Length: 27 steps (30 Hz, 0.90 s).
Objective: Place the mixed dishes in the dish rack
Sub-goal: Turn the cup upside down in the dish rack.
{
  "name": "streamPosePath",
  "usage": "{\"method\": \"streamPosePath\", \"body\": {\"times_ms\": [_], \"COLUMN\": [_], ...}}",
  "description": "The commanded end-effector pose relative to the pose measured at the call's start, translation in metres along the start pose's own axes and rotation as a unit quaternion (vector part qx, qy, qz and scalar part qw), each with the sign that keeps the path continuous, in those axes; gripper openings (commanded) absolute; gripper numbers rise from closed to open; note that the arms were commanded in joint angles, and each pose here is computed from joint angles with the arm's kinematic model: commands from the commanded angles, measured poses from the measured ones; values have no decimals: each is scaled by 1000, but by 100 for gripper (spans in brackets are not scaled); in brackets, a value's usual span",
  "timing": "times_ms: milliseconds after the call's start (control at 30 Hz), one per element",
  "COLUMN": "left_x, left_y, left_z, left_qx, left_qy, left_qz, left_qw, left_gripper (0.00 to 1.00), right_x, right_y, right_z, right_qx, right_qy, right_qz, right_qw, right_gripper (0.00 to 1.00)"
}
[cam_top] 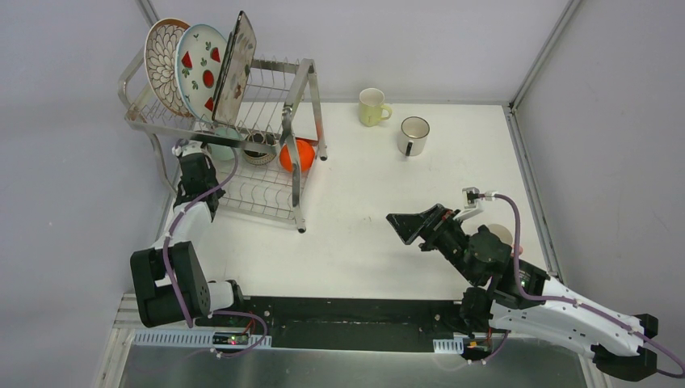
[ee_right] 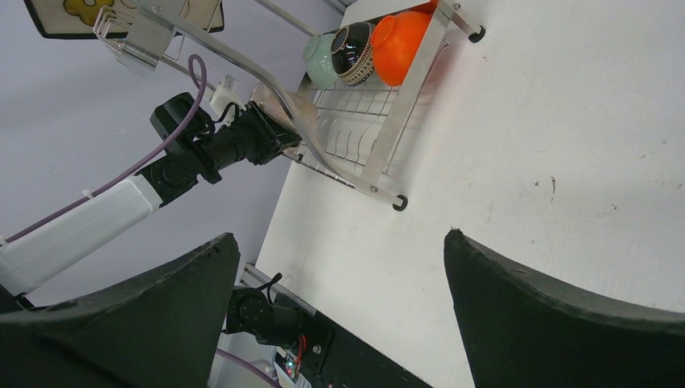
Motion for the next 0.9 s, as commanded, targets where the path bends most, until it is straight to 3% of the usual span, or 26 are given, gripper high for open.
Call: {"method": "streamPosePath", "body": {"times_ms": [0,267,400,633,767,867], "left_x": [-65,-62,-64,-63,-64,-64], "left_y": [-20,-21,-19,-15,-5,1], "left_z": [-1,8,13,7,-1,-5], "left_qx": [48,53,45,34,6,-10], "left_qy": [-100,-91,-85,-75,-74,-76], "left_qz": [1,17,29,25,20,21], "left_qw": [994,994,995,996,997,997], "left_gripper": [10,12,27,43,42,35], "right_x": [-10,-9,-8,-8,-6,-4], "right_y": [6,9,10,10,13,14], "right_z": [-1,-1,0,2,4,6], "right_qx": [-15,-20,-21,-21,-23,-24], "right_qy": [-21,-18,-15,-18,-14,-10], "right_qz": [7,9,10,10,11,15], "right_qw": [1000,1000,1000,1000,1000,1000], "right_gripper": [100,100,100,100,100,100]}}
Point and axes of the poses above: each gripper's point midway between its finger pads, its own z axis out along the fingers, its own y axis along the line the jaws close on, x = y × z, the point moved 2 cm from there along -z, back along the fingers, and after that the axes turned 4 degrees about -z, right-handed, at the moved point
